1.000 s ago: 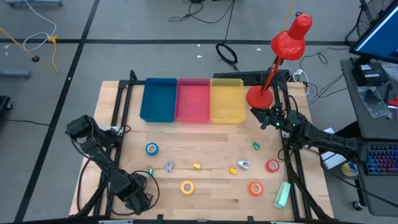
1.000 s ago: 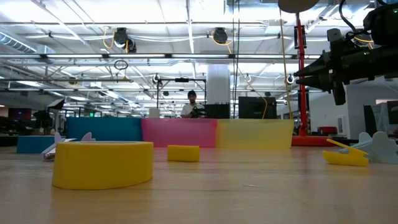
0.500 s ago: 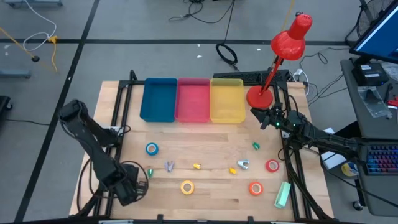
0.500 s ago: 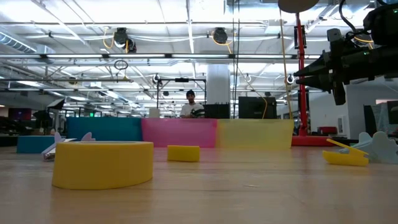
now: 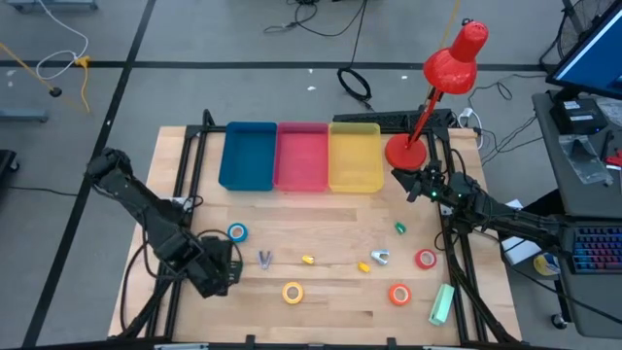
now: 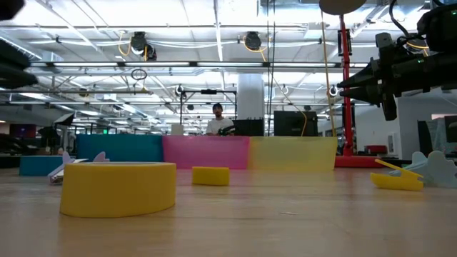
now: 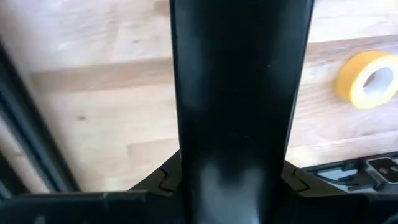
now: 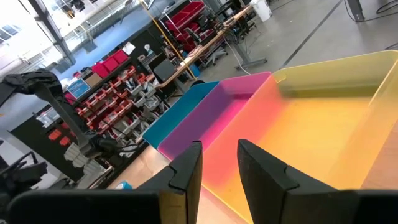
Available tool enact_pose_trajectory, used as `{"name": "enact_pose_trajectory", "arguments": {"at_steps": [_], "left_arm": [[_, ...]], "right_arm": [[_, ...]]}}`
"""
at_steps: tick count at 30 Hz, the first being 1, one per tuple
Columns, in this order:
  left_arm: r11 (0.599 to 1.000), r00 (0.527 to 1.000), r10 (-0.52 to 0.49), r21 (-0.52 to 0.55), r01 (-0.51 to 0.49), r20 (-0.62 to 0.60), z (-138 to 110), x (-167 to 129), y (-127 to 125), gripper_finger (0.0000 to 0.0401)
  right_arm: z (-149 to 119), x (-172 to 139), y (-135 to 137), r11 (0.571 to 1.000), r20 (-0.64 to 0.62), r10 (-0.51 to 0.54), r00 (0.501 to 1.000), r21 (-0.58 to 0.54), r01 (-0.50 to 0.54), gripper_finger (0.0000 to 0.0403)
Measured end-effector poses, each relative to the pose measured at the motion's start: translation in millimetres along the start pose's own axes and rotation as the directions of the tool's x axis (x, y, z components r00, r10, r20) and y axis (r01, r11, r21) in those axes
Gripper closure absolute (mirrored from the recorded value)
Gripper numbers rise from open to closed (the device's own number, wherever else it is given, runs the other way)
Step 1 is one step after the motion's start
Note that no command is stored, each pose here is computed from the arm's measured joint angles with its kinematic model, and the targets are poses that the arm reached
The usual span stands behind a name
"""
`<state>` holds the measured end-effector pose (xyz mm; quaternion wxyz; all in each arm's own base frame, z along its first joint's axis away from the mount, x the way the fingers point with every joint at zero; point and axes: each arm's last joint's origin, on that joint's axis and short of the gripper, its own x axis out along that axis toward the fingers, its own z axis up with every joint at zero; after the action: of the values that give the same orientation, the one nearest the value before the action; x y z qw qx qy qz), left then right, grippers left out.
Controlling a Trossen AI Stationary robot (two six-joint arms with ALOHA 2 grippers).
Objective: Pick and place Stapler, Stapler remover, tape
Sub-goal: Put the large black stapler into the yellow bin
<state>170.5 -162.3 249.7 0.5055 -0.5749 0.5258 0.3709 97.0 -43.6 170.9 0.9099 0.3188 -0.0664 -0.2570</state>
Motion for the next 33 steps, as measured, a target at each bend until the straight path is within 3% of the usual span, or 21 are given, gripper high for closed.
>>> {"name": "enact_pose_trajectory", "arguments": {"at_steps": [8,17,24,33], "left_arm": [[0.987,0.999,-0.047,0.155,0.042,0.026,31,-3,-23,0.0274],[0.938,0.990,-0.131,0.332,0.105,0.058,72,-10,-48,0.0274],[0.908,0.975,-0.188,0.401,0.125,0.121,100,-29,-63,0.0274],[0.874,0.918,-0.316,0.449,0.184,0.240,138,-70,-83,0.0274]], "right_arm": [[0,0,0,1.000,0.000,0.000,1.000,0.000,0.000,0.0307],[0,0,0,1.000,0.000,0.000,1.000,0.000,0.000,0.0307],[0,0,0,1.000,0.000,0.000,1.000,0.000,0.000,0.0308],[0,0,0,1.000,0.000,0.000,1.000,0.000,0.000,0.0307]]}}
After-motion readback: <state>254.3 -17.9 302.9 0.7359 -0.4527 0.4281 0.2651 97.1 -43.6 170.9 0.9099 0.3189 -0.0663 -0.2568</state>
